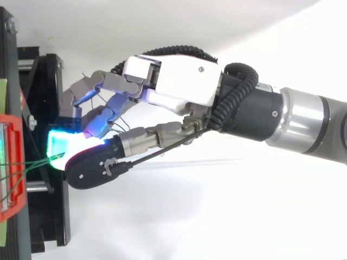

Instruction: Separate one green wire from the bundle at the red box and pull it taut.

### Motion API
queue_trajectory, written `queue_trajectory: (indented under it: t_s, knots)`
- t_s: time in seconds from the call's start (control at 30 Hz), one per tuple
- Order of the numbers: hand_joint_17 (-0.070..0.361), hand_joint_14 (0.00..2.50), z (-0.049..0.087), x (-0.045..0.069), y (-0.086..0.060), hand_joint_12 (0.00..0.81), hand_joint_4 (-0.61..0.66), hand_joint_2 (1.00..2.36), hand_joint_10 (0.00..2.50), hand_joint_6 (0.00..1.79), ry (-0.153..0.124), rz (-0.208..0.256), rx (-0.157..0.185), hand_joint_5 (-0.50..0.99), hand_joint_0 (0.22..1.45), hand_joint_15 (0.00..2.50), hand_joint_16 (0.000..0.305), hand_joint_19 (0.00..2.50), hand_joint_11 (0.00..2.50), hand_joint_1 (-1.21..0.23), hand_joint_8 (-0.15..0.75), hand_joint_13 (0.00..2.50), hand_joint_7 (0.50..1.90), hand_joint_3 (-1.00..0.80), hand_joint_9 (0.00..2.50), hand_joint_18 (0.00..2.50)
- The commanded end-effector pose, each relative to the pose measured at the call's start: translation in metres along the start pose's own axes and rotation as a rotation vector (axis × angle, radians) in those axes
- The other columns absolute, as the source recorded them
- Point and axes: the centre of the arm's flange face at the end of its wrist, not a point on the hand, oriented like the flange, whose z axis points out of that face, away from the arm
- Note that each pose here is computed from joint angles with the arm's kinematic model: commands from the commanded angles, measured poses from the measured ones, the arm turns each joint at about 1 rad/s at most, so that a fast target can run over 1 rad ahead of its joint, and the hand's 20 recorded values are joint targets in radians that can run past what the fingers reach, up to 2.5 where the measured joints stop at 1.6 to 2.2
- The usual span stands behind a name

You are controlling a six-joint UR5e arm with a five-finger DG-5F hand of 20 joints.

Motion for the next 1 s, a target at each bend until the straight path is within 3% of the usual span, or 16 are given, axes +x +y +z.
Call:
queue_trajectory:
  t_s: [0.0, 0.23, 0.47, 0.63, 0.83, 0.97]
  knots:
    - [0.104, 0.02, 0.001, 0.000, 0.002, 0.347, 0.15, 1.01, 0.02, 0.87, 0.000, -0.001, -0.003, -0.15, 0.57, 0.42, 0.046, 0.57, 0.67, -0.63, 0.279, 0.75, 0.91, -0.35, 0.99, 0.68]
    - [0.103, 0.02, 0.005, 0.001, 0.010, 0.346, 0.13, 1.02, 0.02, 0.89, -0.001, -0.012, -0.014, -0.15, 0.60, 0.42, 0.046, 0.56, 0.67, -0.73, 0.278, 0.75, 0.95, -0.24, 0.98, 0.68]
    - [0.102, 0.02, 0.006, 0.000, 0.016, 0.340, 0.12, 1.01, 0.02, 0.91, -0.001, -0.023, 0.004, -0.15, 0.63, 0.41, 0.045, 0.56, 0.66, -0.82, 0.267, 0.74, 0.90, -0.34, 0.96, 0.68]
    - [0.102, 0.02, 0.003, 0.000, 0.019, 0.338, 0.15, 1.00, 0.02, 0.91, 0.007, -0.038, 0.054, -0.15, 0.57, 0.42, 0.046, 0.57, 0.66, -0.78, 0.265, 0.75, 0.88, -0.50, 0.97, 0.69]
    - [0.104, 0.02, 0.002, -0.002, 0.026, 0.346, 0.15, 1.00, 0.02, 0.90, 0.009, -0.052, 0.089, -0.15, 0.55, 0.42, 0.046, 0.57, 0.66, -0.62, 0.272, 0.75, 0.90, -0.47, 0.99, 0.69]
    - [0.102, 0.02, 0.001, -0.003, 0.026, 0.342, 0.14, 1.01, 0.02, 0.89, 0.009, -0.053, 0.104, -0.14, 0.58, 0.43, 0.045, 0.58, 0.66, -0.66, 0.272, 0.75, 0.93, -0.34, 0.99, 0.68]
